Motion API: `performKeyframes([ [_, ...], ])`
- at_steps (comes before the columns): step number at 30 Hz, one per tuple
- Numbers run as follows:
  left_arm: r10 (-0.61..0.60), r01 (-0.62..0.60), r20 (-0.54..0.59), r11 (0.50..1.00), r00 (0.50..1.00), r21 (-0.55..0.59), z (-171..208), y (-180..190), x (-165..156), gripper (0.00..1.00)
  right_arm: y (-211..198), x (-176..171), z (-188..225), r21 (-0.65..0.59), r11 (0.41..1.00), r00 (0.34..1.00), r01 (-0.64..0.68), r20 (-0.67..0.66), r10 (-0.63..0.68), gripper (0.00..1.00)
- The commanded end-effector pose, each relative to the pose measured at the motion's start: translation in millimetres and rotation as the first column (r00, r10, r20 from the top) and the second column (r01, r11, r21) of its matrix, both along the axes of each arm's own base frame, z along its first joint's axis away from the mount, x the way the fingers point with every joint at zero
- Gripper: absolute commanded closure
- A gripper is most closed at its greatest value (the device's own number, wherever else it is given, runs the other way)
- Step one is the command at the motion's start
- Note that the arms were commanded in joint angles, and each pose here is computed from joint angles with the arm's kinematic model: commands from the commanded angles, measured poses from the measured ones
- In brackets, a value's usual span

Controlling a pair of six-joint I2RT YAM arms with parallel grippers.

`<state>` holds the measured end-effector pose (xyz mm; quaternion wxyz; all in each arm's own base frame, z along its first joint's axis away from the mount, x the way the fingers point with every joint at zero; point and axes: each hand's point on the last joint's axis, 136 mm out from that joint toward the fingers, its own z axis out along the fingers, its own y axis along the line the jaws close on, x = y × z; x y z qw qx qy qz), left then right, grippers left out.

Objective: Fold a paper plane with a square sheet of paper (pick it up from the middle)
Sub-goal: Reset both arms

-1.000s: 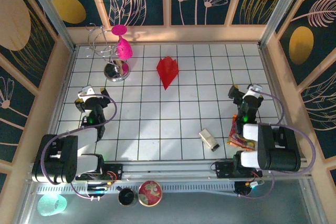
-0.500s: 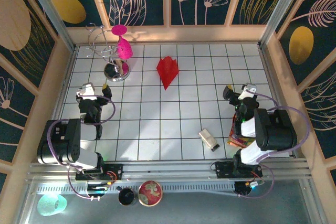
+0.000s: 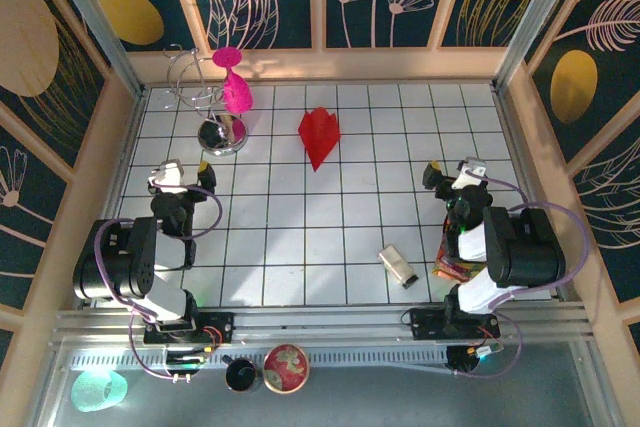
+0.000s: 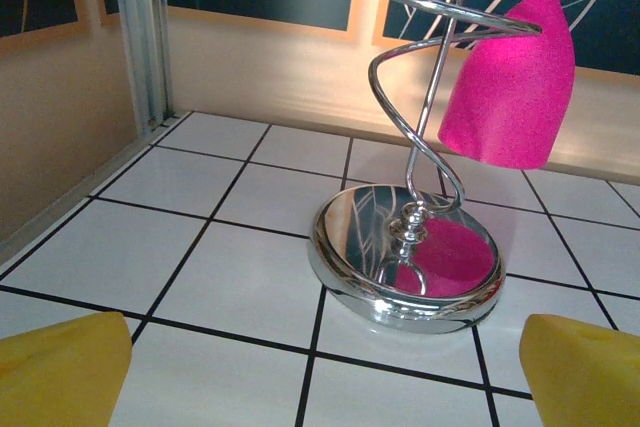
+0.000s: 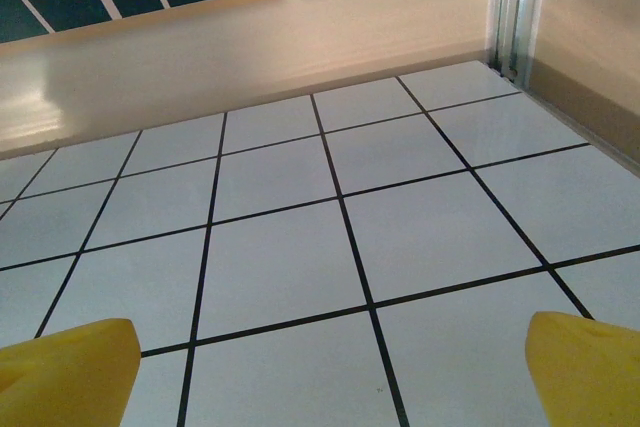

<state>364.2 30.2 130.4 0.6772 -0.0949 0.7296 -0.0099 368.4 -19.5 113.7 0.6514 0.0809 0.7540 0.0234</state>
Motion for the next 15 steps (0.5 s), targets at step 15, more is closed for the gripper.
performKeyframes([
  [15, -0.209, 0.207, 0.02, 0.975, 0.978, 0.078, 10.2, -34.3, 9.8, 0.01, 0.3, 5.6, 14.0, -0.026, 1.0, 0.999, 0.007, 0.051, -0.005, 0.01],
])
